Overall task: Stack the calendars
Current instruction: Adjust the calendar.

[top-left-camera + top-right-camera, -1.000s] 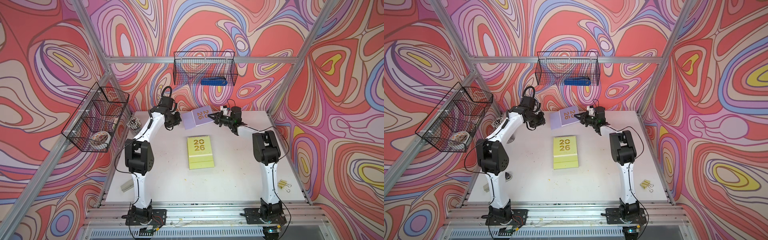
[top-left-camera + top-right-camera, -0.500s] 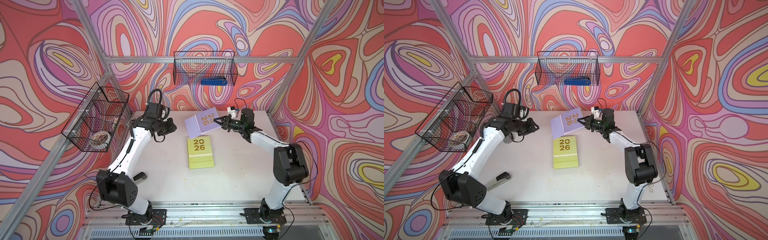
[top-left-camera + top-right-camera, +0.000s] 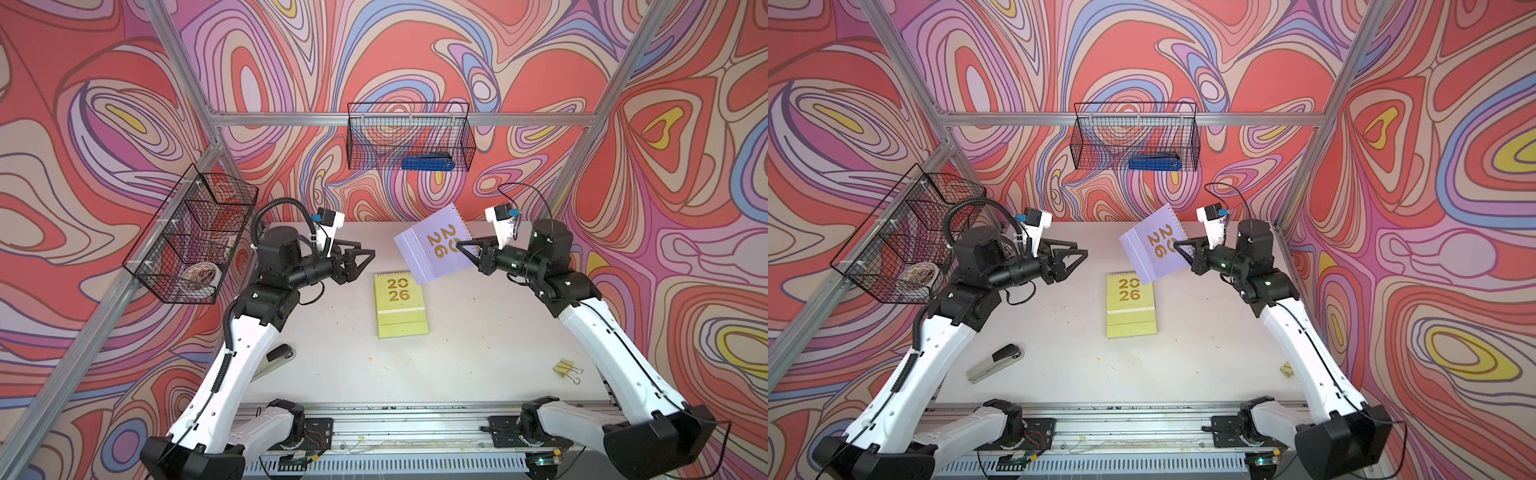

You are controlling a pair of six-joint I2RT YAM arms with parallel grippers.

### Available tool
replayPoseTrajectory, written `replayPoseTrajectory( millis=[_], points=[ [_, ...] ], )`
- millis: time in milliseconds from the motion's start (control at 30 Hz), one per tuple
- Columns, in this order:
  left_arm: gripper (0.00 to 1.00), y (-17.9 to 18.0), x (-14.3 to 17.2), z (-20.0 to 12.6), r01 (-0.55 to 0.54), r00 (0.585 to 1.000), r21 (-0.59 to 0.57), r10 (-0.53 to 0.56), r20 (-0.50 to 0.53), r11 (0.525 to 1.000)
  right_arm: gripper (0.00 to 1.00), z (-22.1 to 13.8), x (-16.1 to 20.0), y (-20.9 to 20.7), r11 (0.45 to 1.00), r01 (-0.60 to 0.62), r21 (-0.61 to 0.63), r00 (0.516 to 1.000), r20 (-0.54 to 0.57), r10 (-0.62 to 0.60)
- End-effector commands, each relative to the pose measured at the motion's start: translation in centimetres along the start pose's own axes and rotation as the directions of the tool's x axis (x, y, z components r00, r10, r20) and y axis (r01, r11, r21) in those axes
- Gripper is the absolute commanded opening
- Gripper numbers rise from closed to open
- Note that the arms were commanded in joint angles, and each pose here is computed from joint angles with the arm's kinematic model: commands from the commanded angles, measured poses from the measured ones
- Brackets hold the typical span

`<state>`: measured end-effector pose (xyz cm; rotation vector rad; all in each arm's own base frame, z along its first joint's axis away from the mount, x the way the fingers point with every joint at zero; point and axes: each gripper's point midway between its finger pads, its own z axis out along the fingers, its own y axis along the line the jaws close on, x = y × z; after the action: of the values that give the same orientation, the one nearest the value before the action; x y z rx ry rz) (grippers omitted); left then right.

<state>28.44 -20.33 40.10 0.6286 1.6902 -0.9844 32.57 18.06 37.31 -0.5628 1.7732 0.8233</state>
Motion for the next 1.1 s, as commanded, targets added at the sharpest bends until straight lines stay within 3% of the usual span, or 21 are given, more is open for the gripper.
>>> replayPoseTrajectory(
  millis=[0,133,300,500,667,1067],
  points=[
    [0.65,-5.4,-3.1,-0.3,-0.34,0.938,0.179,0.32,0.134,0.923,0.0,-1.3,-0.1,0.7,0.972,0.231,0.041,0.973,0.003,-0.231],
    [0.65,-7.9,-3.1,1.1,-0.398,0.917,0.266,0.387,0.095,0.878,0.0,-2.6,-0.7,2.2,0.926,0.374,0.044,0.927,0.019,-0.375],
    [0.64,-9.0,-2.3,2.8,-0.514,0.855,0.252,0.512,0.082,0.82,0.0,-3.7,-0.5,4.1,0.848,0.528,0.033,0.848,0.032,-0.529],
    [0.65,-9.3,-1.4,4.4,-0.588,0.8,0.262,0.598,0.048,0.766,0.0,-4.4,0.5,5.7,0.788,0.615,-0.016,0.788,0.043,-0.614],
    [0.66,-9.1,-1.7,5.5,-0.595,0.794,0.27,0.606,0.053,0.757,0.0,-4.8,1.1,6.7,0.739,0.673,-0.043,0.74,0.065,-0.67],
    [0.58,-10.1,0.1,8.8,-0.566,0.793,0.378,0.609,0.007,0.733,0.0,-4.6,1.4,7.2,0.712,0.699,-0.062,0.715,0.085,-0.694]
  ],
)
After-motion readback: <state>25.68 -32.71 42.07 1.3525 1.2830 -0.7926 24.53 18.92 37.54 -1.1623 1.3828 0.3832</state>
